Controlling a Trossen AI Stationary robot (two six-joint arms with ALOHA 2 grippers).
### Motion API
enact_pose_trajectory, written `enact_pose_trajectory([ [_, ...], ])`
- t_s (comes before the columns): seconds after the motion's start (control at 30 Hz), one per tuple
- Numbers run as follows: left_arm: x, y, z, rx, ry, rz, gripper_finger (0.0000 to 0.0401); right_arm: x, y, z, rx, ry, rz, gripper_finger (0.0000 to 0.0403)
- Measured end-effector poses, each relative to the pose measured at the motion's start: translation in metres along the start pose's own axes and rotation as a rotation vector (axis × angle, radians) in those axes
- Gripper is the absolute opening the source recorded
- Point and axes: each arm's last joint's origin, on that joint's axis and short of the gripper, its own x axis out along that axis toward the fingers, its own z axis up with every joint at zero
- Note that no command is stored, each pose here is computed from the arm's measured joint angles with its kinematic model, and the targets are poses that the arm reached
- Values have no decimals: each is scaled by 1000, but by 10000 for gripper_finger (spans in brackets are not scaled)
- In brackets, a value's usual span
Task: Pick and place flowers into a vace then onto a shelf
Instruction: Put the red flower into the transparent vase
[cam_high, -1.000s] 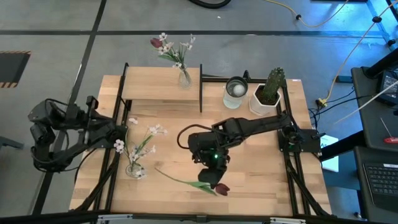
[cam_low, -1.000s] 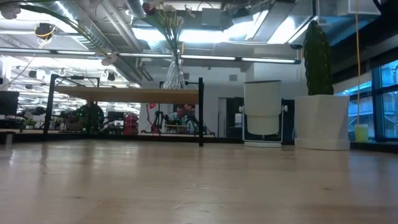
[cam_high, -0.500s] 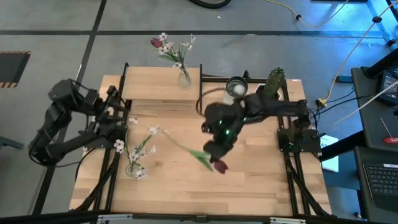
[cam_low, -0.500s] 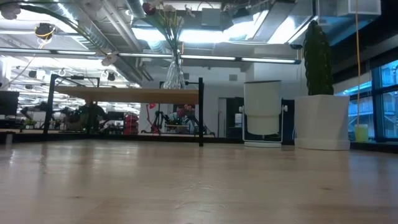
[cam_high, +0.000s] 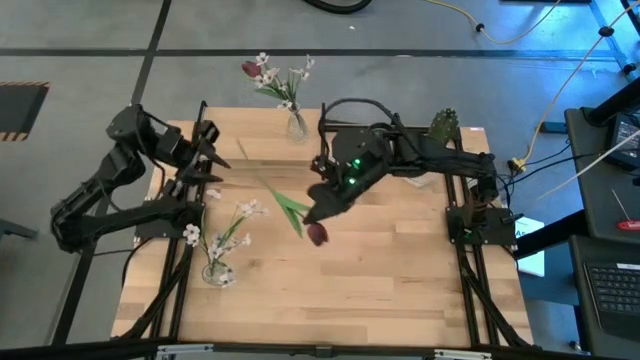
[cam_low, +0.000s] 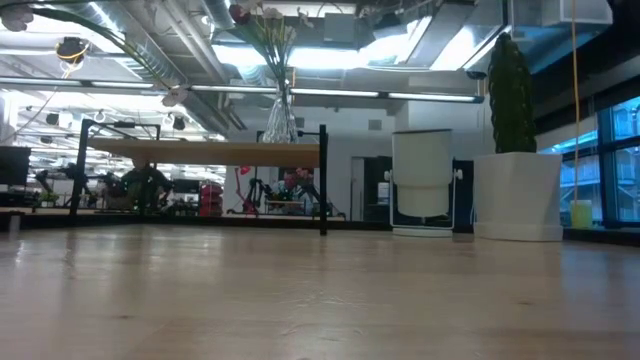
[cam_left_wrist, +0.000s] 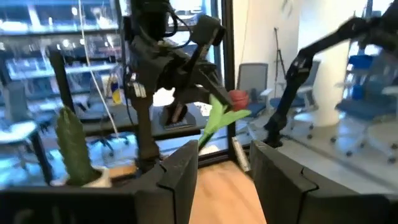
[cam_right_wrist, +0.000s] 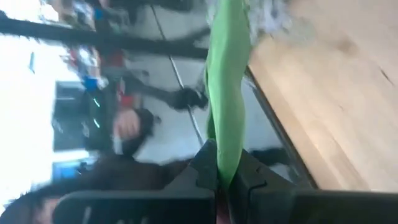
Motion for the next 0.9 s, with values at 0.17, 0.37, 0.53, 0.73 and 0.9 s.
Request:
enact_pose_trajectory([
  [0.17,6,4,-2,272,12,67,141,5,9,5,41,-37,100,10],
  [0.37,12,1,-2,571,32,125,141,4,7,10,53,-160,56,10],
  [0.53,16,0,-3,703,78,210,141,4,8,11,73,-206,55,10],
  [0.73,24,3,-7,802,169,301,141,4,12,13,81,-237,93,10],
  [0.9,31,3,-9,806,202,339,141,4,12,12,81,-236,91,10],
])
